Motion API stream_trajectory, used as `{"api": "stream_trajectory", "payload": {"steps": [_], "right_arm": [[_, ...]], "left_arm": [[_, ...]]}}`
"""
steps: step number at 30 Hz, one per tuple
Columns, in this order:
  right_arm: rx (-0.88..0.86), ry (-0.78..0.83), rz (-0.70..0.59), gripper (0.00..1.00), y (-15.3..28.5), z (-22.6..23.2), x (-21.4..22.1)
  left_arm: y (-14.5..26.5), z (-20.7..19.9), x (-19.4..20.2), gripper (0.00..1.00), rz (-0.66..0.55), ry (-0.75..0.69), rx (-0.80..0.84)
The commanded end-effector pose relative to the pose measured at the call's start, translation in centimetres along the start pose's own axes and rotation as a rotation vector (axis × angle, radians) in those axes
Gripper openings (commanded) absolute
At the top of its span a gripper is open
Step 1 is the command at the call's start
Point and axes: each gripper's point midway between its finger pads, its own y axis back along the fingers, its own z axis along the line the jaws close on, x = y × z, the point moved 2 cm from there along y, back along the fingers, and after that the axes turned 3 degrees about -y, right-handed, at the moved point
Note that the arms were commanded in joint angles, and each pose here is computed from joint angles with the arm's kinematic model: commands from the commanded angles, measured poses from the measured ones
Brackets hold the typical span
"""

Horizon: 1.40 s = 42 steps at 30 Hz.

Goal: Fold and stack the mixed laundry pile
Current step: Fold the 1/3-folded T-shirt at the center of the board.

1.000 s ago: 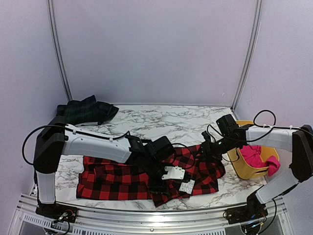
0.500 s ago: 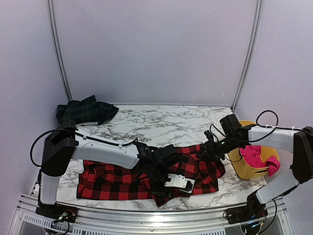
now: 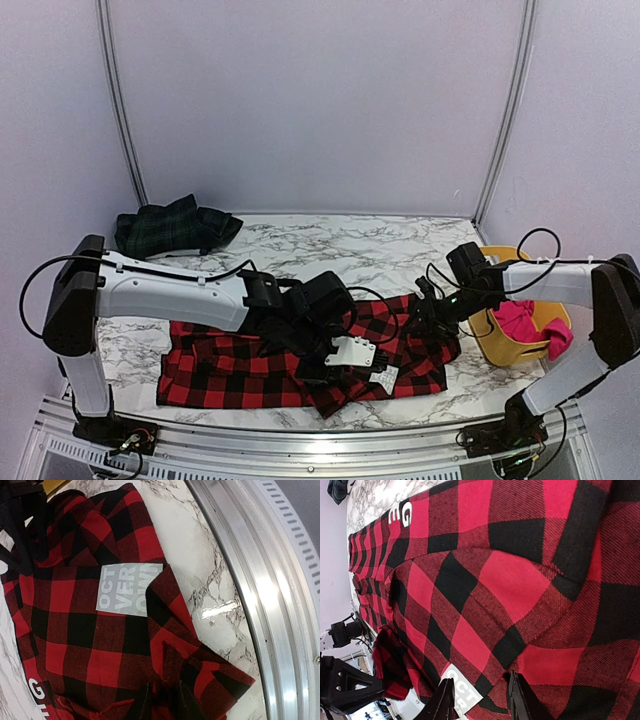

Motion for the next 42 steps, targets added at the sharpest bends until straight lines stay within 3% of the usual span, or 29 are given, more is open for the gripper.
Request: {"api": "stream_trajectory", "payload": {"steps": [1, 2, 3, 11, 20, 32, 35, 38, 42], "right_arm": [[-0.040, 0.048, -0.009, 0.33, 0.4, 0.9, -0.5], [-0.038, 0.053, -0.008, 0.34, 0.4, 0.9, -0.6], [-0.035, 0.059, -0.009, 0.34, 0.5, 0.9, -0.6], [-0.056, 0.093, -0.041, 0.34, 0.6, 2.1, -2.5], [-0.026, 0.103, -0.016, 0.34, -0.7, 1.0, -3.1], [0.072, 0.083, 0.041, 0.33, -2.3, -2.1, -1.9], [0.087, 0.087, 0.047, 0.33, -2.4, -2.3, -1.9], [0.095, 0.090, 0.054, 0.32, -2.5, -2.4, -2.0], [0.102, 0.092, 0.059, 0.32, -2.5, -2.5, -2.1]], "left_arm": [[0.7, -0.4, 0.7, 0.11, 0.021, 0.029, 0.004], [0.9, 0.0, 0.5, 0.03, 0.014, 0.056, -0.004], [1.3, 0.6, 0.4, 0.00, 0.009, 0.089, -0.019], [8.6, 5.0, 1.1, 0.00, -0.134, 0.403, -0.187], [16.5, 10.1, 7.3, 0.00, -0.193, 1.041, -0.568], [15.1, 5.1, 16.3, 0.00, -0.010, 1.652, -0.683], [15.5, 3.4, 19.2, 0.00, 0.029, 1.780, -0.787], [15.2, 1.2, 22.3, 0.00, 0.112, 1.886, -0.859], [15.4, -0.4, 24.5, 0.00, 0.187, 1.918, -0.938]]}}
